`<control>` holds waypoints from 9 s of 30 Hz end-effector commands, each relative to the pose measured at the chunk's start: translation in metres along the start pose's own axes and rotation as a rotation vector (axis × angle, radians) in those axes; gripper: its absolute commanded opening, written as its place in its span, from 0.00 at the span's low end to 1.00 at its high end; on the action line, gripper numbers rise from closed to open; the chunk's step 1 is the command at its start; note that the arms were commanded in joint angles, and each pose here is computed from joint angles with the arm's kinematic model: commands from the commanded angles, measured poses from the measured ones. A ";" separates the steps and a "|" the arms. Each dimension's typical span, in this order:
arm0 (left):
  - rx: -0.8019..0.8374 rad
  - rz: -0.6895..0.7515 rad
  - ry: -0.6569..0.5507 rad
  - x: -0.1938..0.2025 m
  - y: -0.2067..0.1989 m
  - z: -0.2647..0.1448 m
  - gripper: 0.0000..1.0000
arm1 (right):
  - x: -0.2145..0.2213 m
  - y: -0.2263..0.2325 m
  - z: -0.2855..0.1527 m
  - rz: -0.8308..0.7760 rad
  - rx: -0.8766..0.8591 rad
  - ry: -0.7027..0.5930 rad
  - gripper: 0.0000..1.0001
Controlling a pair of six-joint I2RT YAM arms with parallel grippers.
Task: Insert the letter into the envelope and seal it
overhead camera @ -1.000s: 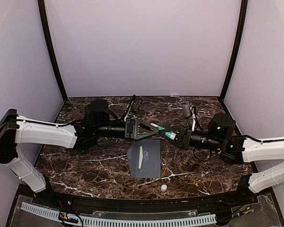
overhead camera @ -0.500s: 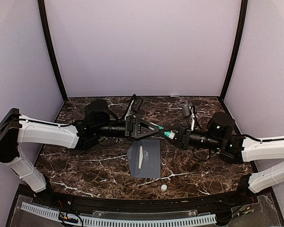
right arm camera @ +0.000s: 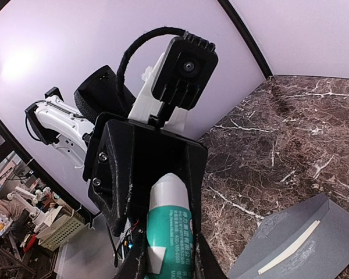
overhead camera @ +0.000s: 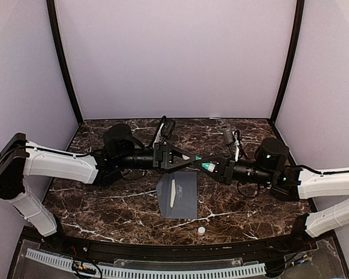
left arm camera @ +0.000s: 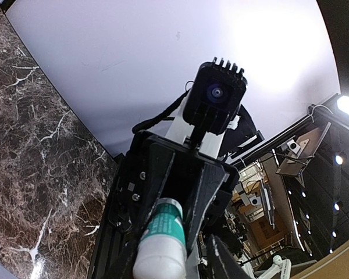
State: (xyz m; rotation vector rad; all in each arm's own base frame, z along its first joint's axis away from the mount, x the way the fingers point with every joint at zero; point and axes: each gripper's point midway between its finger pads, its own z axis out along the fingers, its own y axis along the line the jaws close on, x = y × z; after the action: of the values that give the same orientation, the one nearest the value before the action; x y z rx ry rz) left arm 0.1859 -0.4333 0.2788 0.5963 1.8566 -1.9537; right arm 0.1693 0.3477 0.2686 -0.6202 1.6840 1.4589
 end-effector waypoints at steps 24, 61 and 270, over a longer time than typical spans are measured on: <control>0.023 0.027 0.074 0.012 -0.007 0.001 0.02 | 0.013 0.007 0.001 -0.022 0.030 0.146 0.33; -0.310 0.085 0.036 0.000 0.046 -0.055 0.66 | 0.058 -0.033 0.012 0.096 0.124 0.250 0.04; -0.675 -0.115 0.304 0.139 0.235 -0.065 0.00 | 0.172 -0.208 0.072 0.381 0.477 0.438 0.00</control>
State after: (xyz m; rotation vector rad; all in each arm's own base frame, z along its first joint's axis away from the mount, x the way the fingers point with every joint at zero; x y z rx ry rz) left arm 0.2072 -0.3891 0.0192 0.5881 2.5369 -1.2612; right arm 0.2369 0.4083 0.0285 -0.4609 2.4505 1.2413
